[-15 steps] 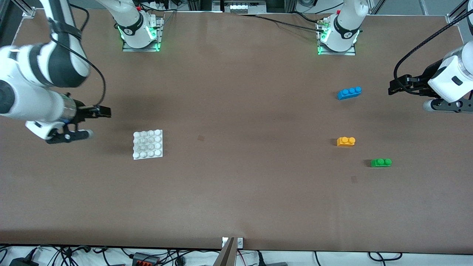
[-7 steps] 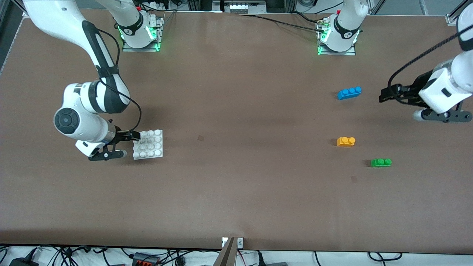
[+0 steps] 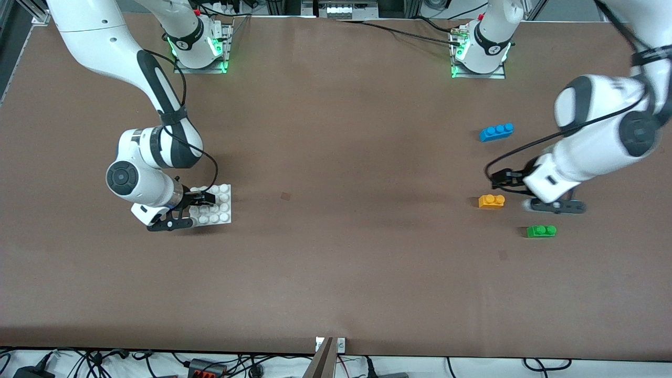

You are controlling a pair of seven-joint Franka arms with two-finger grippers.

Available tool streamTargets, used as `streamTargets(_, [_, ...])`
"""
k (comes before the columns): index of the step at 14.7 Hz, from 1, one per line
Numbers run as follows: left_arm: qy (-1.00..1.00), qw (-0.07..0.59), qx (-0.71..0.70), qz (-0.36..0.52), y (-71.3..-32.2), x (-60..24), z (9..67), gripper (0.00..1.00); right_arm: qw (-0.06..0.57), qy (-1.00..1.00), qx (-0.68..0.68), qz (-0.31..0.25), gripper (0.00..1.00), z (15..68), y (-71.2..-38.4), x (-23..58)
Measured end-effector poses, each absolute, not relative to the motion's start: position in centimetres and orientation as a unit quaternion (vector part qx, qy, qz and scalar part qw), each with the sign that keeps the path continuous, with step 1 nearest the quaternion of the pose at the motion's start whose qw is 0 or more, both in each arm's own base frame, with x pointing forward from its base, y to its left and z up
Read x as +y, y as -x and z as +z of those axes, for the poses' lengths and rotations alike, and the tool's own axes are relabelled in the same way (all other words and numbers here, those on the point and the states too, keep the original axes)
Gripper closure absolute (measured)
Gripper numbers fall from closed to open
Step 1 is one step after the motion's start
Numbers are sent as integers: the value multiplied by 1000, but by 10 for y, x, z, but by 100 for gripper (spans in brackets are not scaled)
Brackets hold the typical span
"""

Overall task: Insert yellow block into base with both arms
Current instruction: 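Grasp the yellow block with the left gripper while the right gripper grips the plate, then slide the white plate toward the table center with the right gripper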

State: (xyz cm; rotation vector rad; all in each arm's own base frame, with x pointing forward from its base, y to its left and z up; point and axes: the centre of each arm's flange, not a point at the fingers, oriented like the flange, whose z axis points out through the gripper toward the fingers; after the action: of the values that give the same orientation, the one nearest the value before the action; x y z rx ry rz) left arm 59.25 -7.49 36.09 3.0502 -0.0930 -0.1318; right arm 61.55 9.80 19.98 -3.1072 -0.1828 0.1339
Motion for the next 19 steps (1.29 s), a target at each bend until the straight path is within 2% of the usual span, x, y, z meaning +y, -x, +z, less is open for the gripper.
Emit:
streamTargets(3, [-995, 12, -83, -52, -583, -85, 326, 0, 13, 997, -60, 41, 0, 196, -615, 99])
streamTargets(9, [-995, 10, -97, -14, -577, -67, 268, 0, 12, 997, -60, 40, 0, 185, -614, 100])
streamTargets(12, [-994, 11, -109, -6, -580, -64, 249, 0, 12, 998, -58, 36, 25, 188, -615, 98])
streamTargets(13, [-994, 11, -111, -4, -581, -60, 246, 0, 12, 997, -59, 37, 27, 186, -614, 99])
streamTargets(19, [-994, 12, -113, -2, -582, -49, 232, 0, 14, 996, -76, 40, 28, 179, -610, 120])
